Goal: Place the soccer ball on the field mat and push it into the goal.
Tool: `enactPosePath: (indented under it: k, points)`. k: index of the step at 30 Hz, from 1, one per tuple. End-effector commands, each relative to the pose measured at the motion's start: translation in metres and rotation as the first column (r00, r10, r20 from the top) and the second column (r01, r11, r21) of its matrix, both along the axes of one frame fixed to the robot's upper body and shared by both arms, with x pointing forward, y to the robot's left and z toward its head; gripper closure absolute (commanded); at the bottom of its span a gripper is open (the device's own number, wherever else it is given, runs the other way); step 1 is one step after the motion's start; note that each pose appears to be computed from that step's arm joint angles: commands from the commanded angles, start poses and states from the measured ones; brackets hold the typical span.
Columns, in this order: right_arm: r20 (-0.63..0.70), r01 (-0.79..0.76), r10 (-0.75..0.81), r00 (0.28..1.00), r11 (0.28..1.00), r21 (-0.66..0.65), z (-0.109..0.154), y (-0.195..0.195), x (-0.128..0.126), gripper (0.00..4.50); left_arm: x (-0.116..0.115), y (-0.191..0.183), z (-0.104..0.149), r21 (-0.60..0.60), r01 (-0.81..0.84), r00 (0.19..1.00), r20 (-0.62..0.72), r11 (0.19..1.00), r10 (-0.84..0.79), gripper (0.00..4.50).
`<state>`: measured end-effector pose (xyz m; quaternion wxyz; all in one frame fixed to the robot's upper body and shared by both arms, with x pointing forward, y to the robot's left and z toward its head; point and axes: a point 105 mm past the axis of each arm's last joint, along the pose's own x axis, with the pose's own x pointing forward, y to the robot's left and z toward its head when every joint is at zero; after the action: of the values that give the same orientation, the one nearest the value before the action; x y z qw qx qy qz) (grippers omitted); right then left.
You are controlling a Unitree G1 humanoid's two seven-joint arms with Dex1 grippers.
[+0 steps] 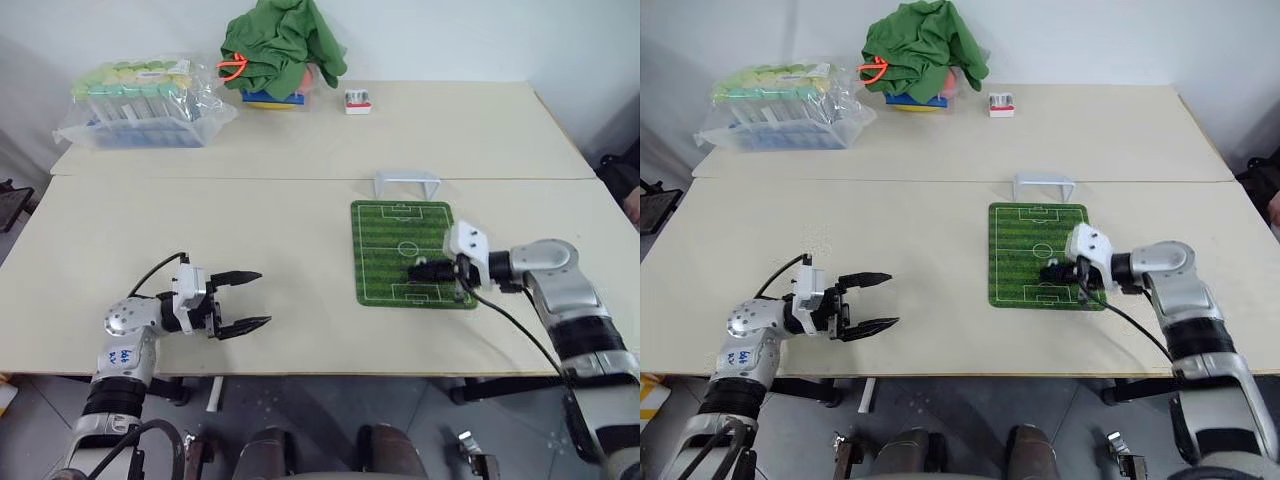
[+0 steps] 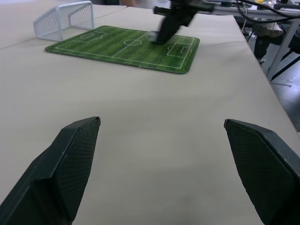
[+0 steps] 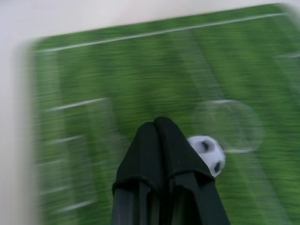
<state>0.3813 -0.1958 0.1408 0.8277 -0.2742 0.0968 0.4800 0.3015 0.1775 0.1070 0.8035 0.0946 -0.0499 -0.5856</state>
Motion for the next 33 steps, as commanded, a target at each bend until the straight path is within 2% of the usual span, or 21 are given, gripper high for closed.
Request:
enactPosePath:
  k: [1, 6, 11, 17, 19, 20, 22, 26, 33]
  points:
    - [0.174, 0.106, -0.114, 0.978, 0.993, 0.052, 0.037, -0.012, 0.022, 4.46, 0.003, 0.005, 0.008, 0.004, -0.012, 0.999, 0.031, 1.0, 0.012, 0.0]
    - [0.274, 0.07, -0.102, 0.956, 0.99, 0.125, 0.076, -0.009, 0.022, 4.46, 0.008, 0.002, 0.009, -0.009, -0.026, 0.999, 0.029, 1.0, 0.026, 0.0]
    - [0.294, 0.06, -0.092, 0.951, 0.991, 0.118, 0.088, -0.02, 0.011, 4.46, 0.012, -0.006, 0.009, -0.037, -0.034, 0.999, 0.024, 0.999, 0.035, 0.0]
    - [0.258, 0.143, -0.165, 0.952, 0.985, 0.1, 0.08, -0.053, -0.001, 4.46, 0.02, -0.006, 0.01, -0.082, -0.084, 0.996, -0.014, 0.993, 0.083, 0.0]
    - [0.222, 0.153, -0.173, 0.96, 0.983, 0.106, 0.071, -0.06, -0.007, 4.46, 0.025, -0.004, 0.013, -0.111, -0.12, 0.992, -0.036, 0.986, 0.117, 0.0]
    - [0.149, 0.147, -0.161, 0.976, 0.984, 0.101, 0.059, -0.066, -0.015, 4.46, 0.028, -0.001, 0.016, -0.131, -0.148, 0.989, -0.041, 0.98, 0.144, 0.0]
    - [0.072, 0.15, -0.157, 0.985, 0.985, 0.088, 0.043, -0.077, -0.028, 3.88, 0.033, 0.004, 0.021, -0.149, -0.201, 0.979, -0.043, 0.968, 0.197, 0.0]
    - [0.08, 0.199, -0.212, 0.974, 0.969, 0.146, 0.036, -0.098, -0.037, 2.5, 0.039, 0.015, 0.027, -0.172, -0.294, 0.956, -0.061, 0.94, 0.288, 0.0]
    - [0.059, 0.248, -0.265, 0.962, 0.946, 0.207, 0.022, -0.134, -0.063, 0.03, 0.021, 0.039, 0.038, -0.219, -0.317, 0.948, -0.095, 0.923, 0.303, 0.0]
